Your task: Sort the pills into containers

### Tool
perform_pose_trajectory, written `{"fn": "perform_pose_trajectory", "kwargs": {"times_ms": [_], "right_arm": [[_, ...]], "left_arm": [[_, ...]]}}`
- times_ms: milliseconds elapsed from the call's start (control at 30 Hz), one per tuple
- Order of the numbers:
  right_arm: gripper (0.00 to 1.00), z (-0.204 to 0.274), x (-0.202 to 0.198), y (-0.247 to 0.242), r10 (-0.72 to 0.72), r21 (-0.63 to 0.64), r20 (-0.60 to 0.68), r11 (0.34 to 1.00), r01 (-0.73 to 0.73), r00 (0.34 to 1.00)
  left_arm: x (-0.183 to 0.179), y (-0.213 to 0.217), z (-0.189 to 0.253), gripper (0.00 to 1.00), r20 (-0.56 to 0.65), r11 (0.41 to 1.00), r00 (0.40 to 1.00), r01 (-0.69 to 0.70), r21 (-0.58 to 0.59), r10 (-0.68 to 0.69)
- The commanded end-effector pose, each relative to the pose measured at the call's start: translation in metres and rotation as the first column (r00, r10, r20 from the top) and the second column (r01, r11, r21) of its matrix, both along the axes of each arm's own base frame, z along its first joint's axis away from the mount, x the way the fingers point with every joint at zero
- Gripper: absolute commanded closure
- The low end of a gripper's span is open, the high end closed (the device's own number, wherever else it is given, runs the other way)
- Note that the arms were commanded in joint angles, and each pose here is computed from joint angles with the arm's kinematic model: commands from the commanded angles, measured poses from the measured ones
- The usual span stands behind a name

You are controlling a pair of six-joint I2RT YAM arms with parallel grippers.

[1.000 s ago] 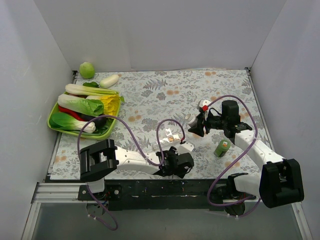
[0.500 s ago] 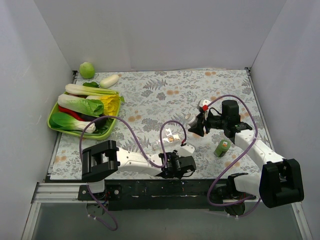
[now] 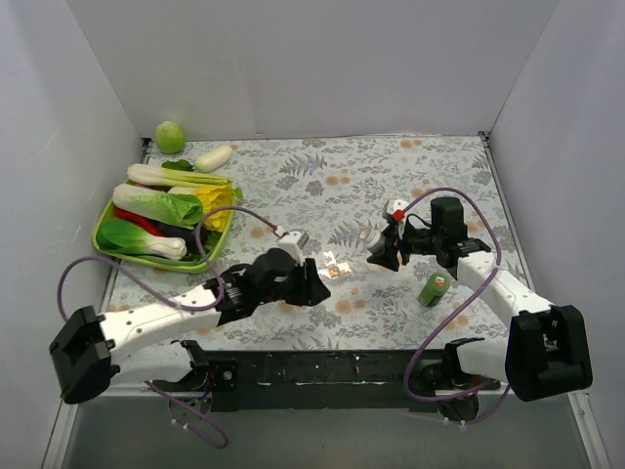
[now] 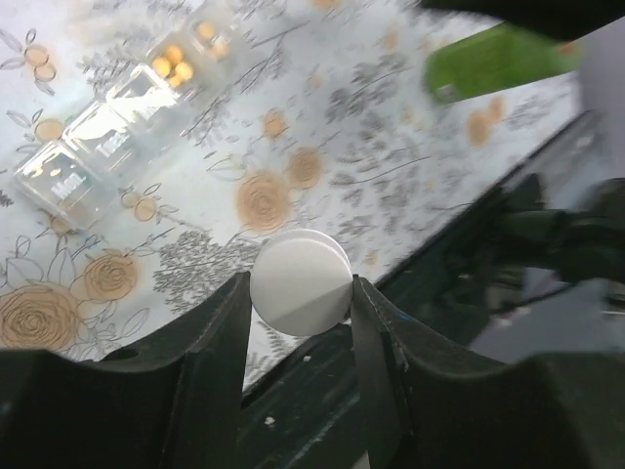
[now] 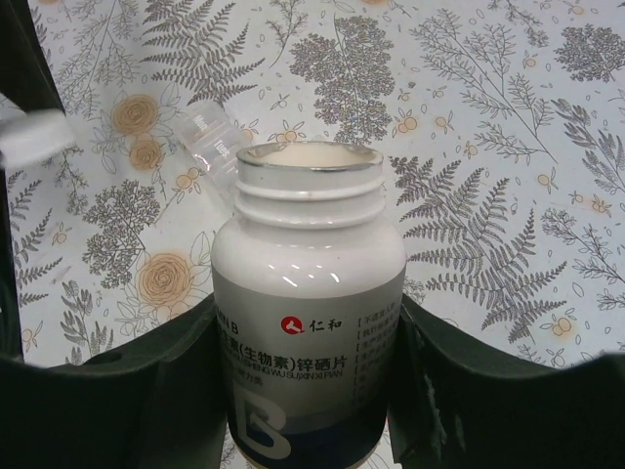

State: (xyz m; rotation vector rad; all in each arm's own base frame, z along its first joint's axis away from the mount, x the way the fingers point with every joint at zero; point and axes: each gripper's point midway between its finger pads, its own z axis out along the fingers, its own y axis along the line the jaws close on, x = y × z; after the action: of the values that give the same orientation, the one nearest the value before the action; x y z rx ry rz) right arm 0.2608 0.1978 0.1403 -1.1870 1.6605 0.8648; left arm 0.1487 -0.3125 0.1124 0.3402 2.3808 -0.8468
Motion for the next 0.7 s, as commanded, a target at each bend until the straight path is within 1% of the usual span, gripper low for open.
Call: {"fn": "perform_pose_trajectory", "kwargs": {"times_ms": [0,33,67,100,133,167,200,433,667], "right_arm": [[0.99,0.016,-0.002,0.01,0.095,0.007,0.072,0.995,-0.096,0.993],[0.99,0.014,-0.005,0.011,0.1,-0.004,0.066,0.995,-0.1,0.993],[0.99,0.016,-0.008,0.016,0.125,-0.014,0.089,0.992,-0.125,0.988],[0.99,0.017,-0.009,0.017,0.132,-0.022,0.102,0.991,-0.13,0.986],[0.99,0.016,-0.009,0.018,0.126,-0.043,0.113,0.992,-0.122,0.986],[0.99,0.017,-0.013,0.024,0.145,-0.052,0.123,0.989,-0.139,0.982],[0.99,0.018,-0.015,0.027,0.156,-0.062,0.136,0.987,-0.149,0.978],[0.99,0.014,-0.026,0.036,0.208,-0.19,0.19,0.967,-0.172,0.959],[0.99,0.025,-0.031,0.044,0.239,-0.252,0.225,0.951,-0.18,0.945]], "left_arm": [[0.001,0.001,0.072,0.84,-0.027,0.93,0.998,0.047,-0.365,-0.061],[0.01,0.011,0.072,0.84,-0.039,0.922,0.999,0.013,-0.386,-0.031],[0.011,0.015,0.085,0.84,-0.047,0.9,0.999,-0.001,-0.436,-0.022],[0.006,0.015,0.093,0.84,-0.051,0.878,0.997,0.03,-0.478,-0.062],[0.011,0.021,0.092,0.84,-0.069,0.869,0.997,0.005,-0.495,-0.045],[0.012,0.021,0.1,0.84,-0.064,0.85,0.997,0.008,-0.527,-0.049],[0.008,0.021,0.104,0.84,-0.086,0.833,0.994,0.012,-0.554,-0.072],[0.018,0.028,0.115,0.85,-0.137,0.778,0.988,-0.028,-0.627,-0.074],[0.021,0.026,0.12,0.85,-0.181,0.744,0.979,-0.053,-0.666,-0.092]]}}
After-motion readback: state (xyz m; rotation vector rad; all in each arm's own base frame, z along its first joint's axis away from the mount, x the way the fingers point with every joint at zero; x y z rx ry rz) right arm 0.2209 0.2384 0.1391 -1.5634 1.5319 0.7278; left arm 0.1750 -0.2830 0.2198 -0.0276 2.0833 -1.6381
